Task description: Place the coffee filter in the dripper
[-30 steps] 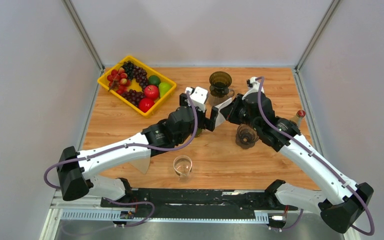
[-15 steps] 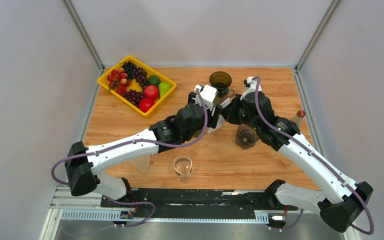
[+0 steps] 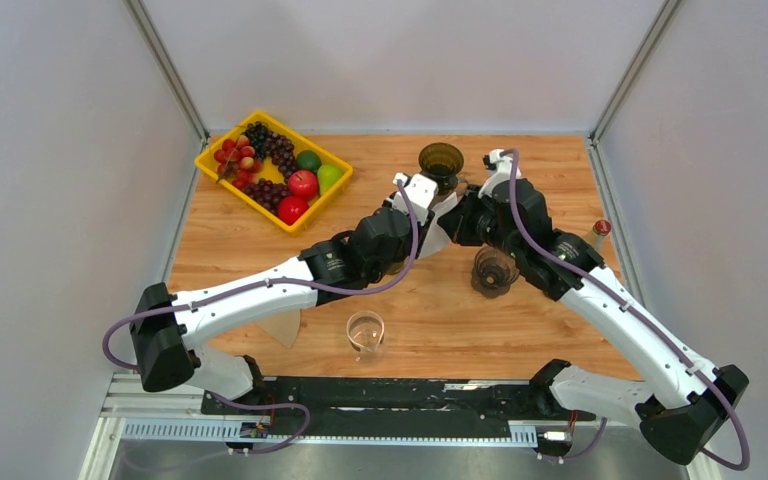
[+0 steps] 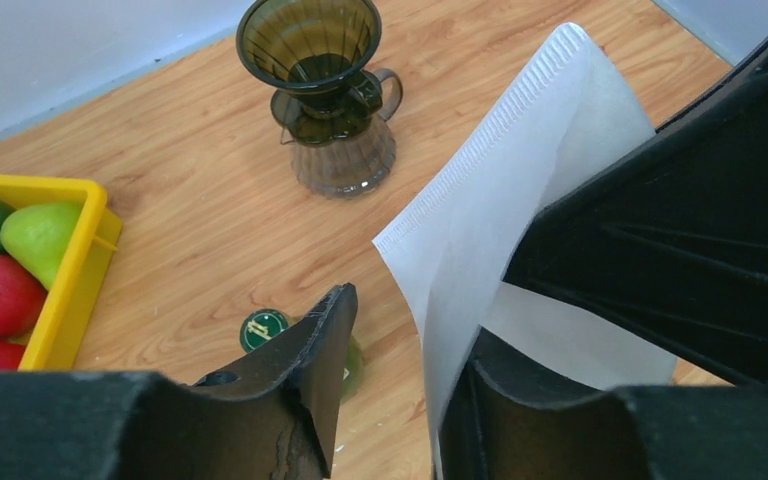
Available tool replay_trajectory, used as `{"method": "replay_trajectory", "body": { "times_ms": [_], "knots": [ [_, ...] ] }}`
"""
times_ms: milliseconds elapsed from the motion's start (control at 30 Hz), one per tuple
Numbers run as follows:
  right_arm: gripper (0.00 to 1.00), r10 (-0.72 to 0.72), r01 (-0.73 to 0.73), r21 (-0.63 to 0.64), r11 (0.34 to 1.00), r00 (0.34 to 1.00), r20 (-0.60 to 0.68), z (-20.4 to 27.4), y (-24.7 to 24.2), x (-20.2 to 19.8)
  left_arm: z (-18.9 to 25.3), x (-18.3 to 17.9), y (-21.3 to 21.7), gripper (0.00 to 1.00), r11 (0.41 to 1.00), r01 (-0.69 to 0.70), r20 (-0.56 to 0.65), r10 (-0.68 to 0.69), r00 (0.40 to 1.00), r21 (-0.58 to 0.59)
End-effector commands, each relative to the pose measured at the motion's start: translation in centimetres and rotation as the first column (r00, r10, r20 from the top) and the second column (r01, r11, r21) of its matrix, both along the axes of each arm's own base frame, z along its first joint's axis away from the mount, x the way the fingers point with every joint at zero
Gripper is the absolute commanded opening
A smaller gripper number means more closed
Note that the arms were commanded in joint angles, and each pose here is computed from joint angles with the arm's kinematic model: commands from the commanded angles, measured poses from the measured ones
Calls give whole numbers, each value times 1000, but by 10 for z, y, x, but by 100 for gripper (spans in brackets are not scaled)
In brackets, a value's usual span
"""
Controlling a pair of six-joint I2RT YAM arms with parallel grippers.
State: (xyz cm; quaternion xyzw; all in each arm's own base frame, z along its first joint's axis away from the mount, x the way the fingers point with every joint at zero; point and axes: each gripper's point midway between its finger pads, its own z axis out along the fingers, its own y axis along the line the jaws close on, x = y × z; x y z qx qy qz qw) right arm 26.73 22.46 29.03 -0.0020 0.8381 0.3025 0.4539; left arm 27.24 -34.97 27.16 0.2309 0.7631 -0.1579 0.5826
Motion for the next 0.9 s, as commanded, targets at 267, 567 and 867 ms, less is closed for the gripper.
{"method": "replay_trajectory", "body": {
  "times_ms": [267, 567, 867],
  "knots": [
    [0, 22, -20, -121, 992, 1000, 15, -6, -9, 2, 20, 12, 8, 29, 993, -112, 34, 113, 993, -27],
    [0, -2, 8, -232, 973, 1000, 27, -16, -26, 4, 20, 15, 20, 24, 984, -175, 42, 175, 984, -17],
    [0, 55, -34, -303, 952, 997, 60, -15, -33, -1, 15, 12, 23, 24, 986, -168, 21, 169, 985, -9]
  ]
}}
